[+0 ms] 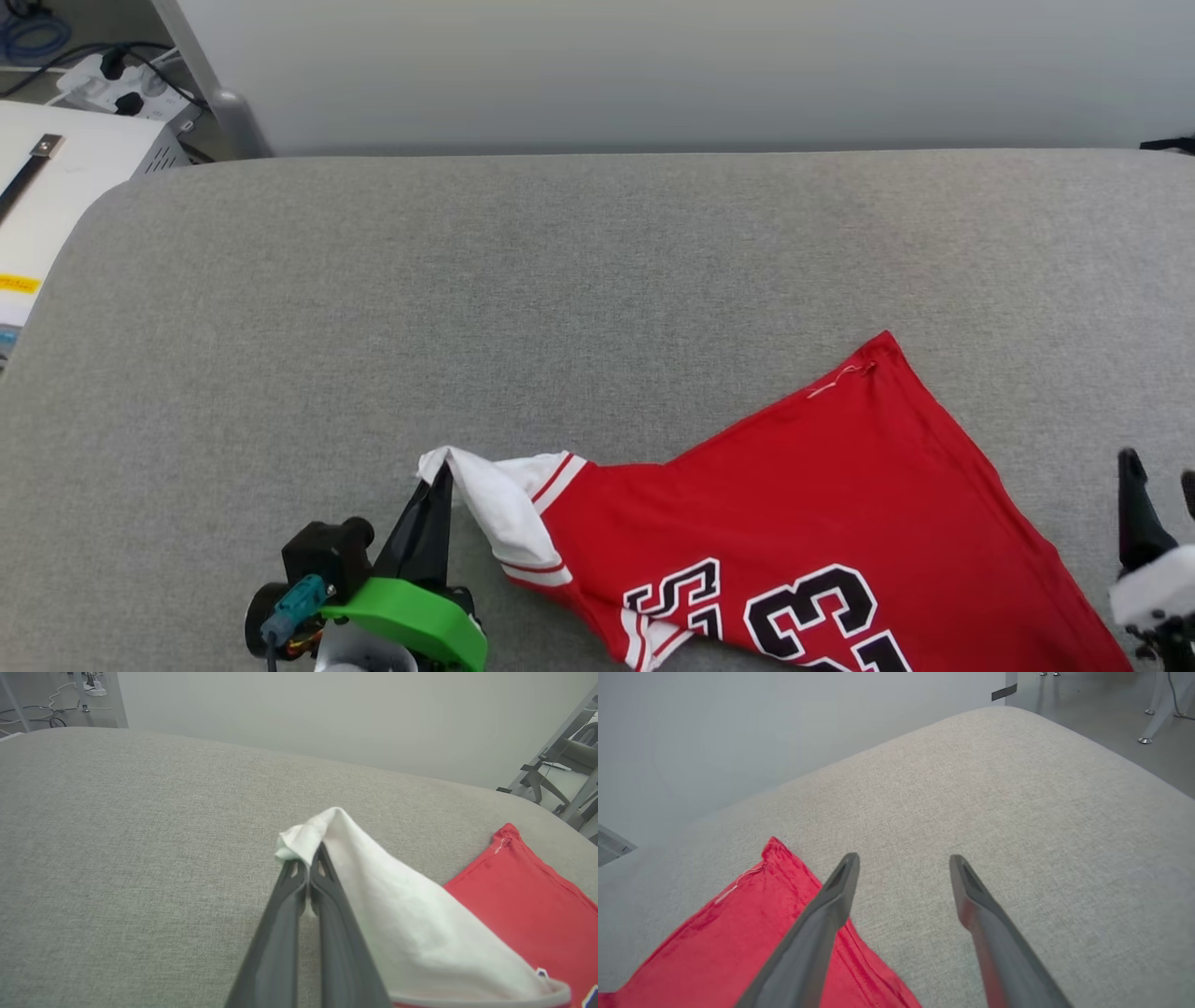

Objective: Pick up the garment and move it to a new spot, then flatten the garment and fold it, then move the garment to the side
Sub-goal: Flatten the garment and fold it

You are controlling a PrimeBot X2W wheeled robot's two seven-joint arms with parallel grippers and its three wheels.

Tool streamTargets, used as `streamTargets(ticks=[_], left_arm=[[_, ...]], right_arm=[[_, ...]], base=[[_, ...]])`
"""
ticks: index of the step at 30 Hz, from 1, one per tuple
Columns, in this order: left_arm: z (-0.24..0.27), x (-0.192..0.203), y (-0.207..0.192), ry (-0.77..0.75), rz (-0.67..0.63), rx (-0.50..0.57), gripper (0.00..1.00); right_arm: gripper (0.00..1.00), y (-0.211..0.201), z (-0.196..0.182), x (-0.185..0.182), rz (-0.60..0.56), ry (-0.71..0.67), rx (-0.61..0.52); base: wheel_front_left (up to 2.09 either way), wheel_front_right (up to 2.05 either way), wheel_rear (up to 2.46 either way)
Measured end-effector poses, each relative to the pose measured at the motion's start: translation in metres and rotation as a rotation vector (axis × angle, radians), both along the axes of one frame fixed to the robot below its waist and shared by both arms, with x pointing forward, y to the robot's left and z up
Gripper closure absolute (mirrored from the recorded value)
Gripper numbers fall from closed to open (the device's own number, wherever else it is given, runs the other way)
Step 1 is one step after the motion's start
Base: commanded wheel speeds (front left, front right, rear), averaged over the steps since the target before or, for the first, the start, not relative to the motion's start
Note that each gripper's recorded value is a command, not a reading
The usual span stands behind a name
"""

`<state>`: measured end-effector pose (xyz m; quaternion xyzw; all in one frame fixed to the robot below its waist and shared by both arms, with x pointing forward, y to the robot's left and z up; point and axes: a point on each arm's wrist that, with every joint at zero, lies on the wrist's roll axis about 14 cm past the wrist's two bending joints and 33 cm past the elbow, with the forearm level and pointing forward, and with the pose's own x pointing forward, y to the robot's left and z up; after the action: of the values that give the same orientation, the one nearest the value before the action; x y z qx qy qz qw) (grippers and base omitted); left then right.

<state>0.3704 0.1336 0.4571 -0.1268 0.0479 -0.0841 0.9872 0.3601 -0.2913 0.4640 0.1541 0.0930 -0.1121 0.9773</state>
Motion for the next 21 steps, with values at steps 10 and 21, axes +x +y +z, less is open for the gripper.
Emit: streamTargets(ticks=[10, 21], left_arm=[[0.003, 0.016, -0.008, -0.014, -0.008, -0.028, 1.00], [0.002, 0.033, -0.004, -0.019, 0.004, -0.032, 1.00]], right_arm=[[0.00, 0.065, -0.013, 0.091, 0.394, 0.253, -0.126], [0.00, 0.114, -0.059, 0.125, 0.658, 0.644, -0.219]], base=[[0.00, 0.00, 0.00], [0.00, 0.00, 0.00]])
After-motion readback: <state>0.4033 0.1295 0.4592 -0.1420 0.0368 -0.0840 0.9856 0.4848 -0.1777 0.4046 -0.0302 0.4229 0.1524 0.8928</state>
